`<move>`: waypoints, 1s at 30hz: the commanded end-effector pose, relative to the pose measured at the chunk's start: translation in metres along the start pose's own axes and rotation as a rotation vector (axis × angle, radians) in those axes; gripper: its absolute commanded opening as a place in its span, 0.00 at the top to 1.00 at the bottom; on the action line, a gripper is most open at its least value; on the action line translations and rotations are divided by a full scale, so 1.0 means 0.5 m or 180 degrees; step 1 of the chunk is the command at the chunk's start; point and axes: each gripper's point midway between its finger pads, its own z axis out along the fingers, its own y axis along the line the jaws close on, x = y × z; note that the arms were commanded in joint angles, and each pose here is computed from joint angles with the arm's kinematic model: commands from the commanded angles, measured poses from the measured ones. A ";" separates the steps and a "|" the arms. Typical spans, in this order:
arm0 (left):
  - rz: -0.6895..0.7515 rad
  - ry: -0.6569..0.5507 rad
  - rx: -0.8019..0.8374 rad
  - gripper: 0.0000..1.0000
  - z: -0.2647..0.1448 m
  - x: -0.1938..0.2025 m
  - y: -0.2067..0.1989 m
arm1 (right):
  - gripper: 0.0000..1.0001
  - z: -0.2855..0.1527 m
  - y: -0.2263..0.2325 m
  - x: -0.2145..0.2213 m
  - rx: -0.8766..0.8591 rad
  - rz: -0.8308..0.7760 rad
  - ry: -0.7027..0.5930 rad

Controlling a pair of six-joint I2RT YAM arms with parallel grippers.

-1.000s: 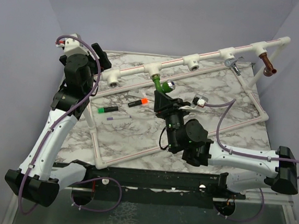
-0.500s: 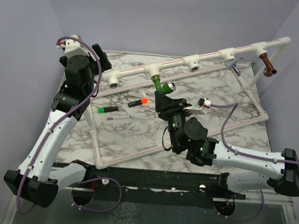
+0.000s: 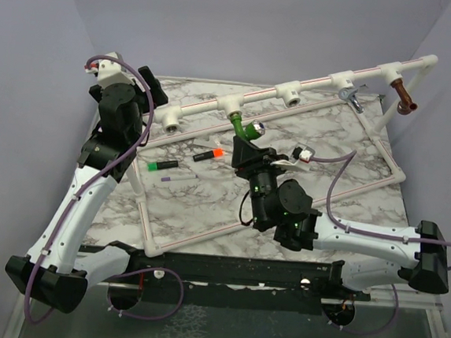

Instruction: Install the water faucets

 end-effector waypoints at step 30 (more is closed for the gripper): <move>0.0908 0.1689 0.0348 0.01 -0.099 0.298 0.009 | 0.99 0.026 0.023 0.035 -0.0059 0.0969 0.0148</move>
